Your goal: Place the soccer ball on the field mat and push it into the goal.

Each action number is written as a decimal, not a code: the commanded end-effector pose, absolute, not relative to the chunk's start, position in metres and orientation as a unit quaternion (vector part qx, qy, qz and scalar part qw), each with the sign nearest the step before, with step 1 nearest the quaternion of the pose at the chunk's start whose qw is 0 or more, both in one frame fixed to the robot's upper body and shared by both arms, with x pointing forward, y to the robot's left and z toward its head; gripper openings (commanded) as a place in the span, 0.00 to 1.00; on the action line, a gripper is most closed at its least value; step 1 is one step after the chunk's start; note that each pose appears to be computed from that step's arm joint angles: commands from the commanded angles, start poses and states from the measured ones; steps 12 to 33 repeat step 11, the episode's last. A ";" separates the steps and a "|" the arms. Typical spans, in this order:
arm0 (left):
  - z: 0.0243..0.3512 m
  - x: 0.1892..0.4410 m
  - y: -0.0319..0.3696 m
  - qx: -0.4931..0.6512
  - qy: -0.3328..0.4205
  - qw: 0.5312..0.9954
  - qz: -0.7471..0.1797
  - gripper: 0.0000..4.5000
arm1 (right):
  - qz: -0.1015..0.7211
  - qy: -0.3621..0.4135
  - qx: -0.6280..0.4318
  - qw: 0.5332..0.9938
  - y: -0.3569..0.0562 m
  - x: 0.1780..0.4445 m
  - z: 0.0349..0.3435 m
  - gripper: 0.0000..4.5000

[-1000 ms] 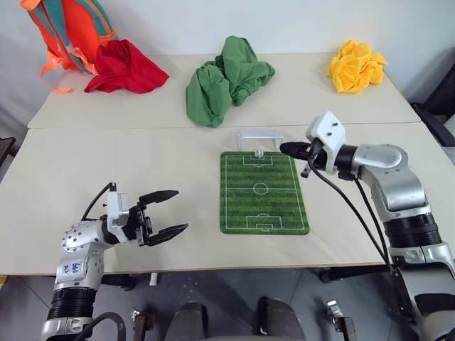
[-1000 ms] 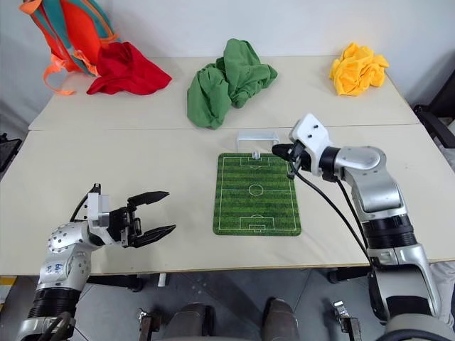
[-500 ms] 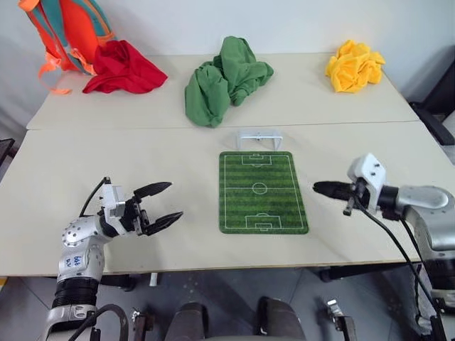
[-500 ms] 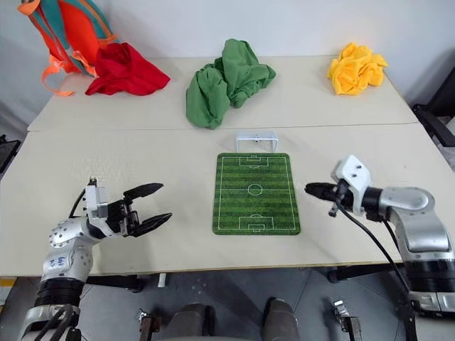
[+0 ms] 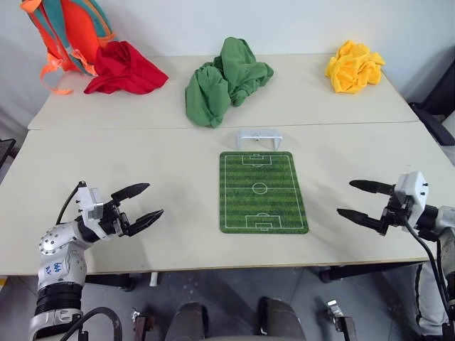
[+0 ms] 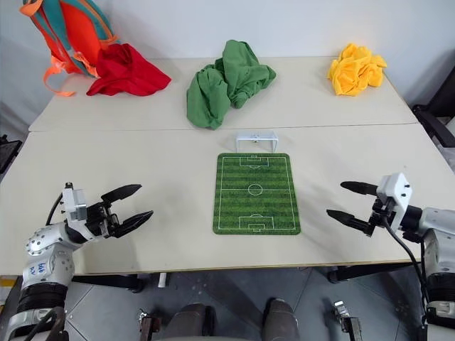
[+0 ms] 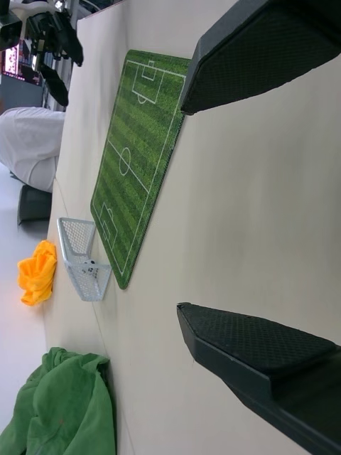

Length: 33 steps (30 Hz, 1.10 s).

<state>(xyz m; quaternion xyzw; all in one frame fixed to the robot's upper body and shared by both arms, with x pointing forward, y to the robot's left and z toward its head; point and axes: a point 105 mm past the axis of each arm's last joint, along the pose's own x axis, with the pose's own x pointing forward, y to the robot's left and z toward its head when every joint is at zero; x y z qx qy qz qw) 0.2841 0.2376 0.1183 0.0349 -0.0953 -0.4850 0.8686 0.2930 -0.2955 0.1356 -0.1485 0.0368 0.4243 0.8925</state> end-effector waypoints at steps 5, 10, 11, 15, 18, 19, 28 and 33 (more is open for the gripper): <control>0.128 0.283 0.247 0.039 -0.116 0.871 -0.476 1.00 | 0.393 0.015 -0.154 0.906 -0.317 0.287 0.148 0.99; 0.130 0.286 0.243 0.034 -0.120 0.867 -0.483 1.00 | 0.373 -0.004 -0.139 0.917 -0.310 0.289 0.148 0.99; 0.130 0.286 0.242 0.035 -0.121 0.866 -0.484 1.00 | 0.369 -0.009 -0.136 0.919 -0.308 0.289 0.149 0.99; 0.130 0.286 0.242 0.035 -0.121 0.866 -0.484 1.00 | 0.369 -0.009 -0.136 0.919 -0.308 0.289 0.149 0.99; 0.130 0.286 0.242 0.035 -0.121 0.866 -0.484 1.00 | 0.369 -0.009 -0.136 0.919 -0.308 0.289 0.149 0.99; 0.130 0.286 0.242 0.035 -0.121 0.866 -0.484 1.00 | 0.369 -0.009 -0.136 0.919 -0.308 0.289 0.149 0.99; 0.130 0.286 0.242 0.035 -0.121 0.866 -0.484 1.00 | 0.369 -0.009 -0.136 0.919 -0.308 0.289 0.149 0.99; 0.130 0.286 0.242 0.035 -0.121 0.866 -0.484 1.00 | 0.369 -0.009 -0.136 0.919 -0.308 0.289 0.149 0.99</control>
